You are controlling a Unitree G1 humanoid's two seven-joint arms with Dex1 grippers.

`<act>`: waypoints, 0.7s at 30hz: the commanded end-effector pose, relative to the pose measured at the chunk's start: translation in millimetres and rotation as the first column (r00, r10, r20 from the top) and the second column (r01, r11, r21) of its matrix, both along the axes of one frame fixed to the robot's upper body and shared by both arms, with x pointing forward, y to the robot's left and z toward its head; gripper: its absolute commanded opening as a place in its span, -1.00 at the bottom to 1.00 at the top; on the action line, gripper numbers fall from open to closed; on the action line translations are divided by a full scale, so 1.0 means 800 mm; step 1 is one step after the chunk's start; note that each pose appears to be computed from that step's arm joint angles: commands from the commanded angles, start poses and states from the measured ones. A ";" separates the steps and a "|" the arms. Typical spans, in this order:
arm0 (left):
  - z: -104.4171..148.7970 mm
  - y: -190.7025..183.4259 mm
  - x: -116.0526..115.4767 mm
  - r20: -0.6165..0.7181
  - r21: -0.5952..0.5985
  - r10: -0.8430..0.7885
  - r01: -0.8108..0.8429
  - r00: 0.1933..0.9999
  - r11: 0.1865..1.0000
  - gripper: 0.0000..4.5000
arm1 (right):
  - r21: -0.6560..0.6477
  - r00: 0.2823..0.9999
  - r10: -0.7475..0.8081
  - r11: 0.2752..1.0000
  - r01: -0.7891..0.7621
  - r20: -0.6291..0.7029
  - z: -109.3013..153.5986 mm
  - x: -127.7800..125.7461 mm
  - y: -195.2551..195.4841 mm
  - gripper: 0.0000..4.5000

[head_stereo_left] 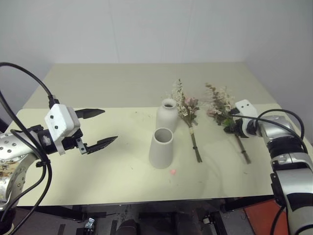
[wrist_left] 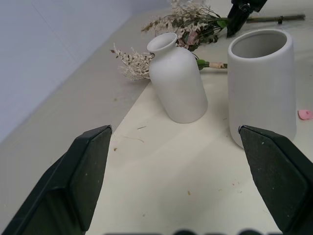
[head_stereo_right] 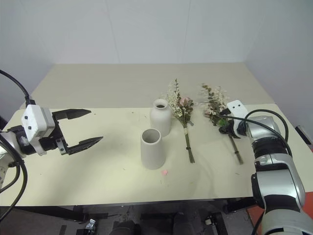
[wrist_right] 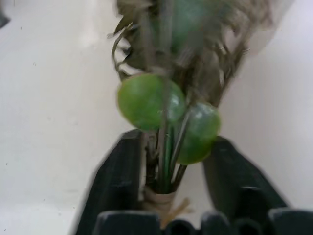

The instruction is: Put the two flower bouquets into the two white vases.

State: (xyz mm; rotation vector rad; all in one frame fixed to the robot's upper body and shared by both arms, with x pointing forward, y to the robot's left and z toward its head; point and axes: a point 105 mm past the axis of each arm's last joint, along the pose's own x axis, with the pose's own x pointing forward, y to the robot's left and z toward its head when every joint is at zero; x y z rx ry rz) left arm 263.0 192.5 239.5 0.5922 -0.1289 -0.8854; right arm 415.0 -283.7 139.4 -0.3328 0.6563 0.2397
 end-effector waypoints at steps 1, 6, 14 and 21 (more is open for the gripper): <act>0.016 -0.001 -0.008 0.059 0.002 0.001 -0.001 0.998 1.000 1.00 | -0.007 1.000 -0.004 1.000 0.004 0.025 0.016 0.004 -0.002 -0.71; 0.014 0.000 -0.009 0.058 -0.001 0.003 -0.003 0.998 1.000 1.00 | -0.066 0.994 -0.069 0.995 0.075 0.090 0.023 0.011 -0.012 -0.91; 0.023 -0.006 0.009 0.062 0.003 -0.051 0.051 0.997 0.999 1.00 | 0.276 0.399 -0.290 0.957 0.092 0.870 0.219 0.025 0.025 -0.91; 0.025 -0.012 0.017 0.062 0.001 -0.079 0.079 0.995 0.997 1.00 | 0.518 0.214 -0.481 0.695 -0.498 0.850 0.279 -0.002 0.110 -0.91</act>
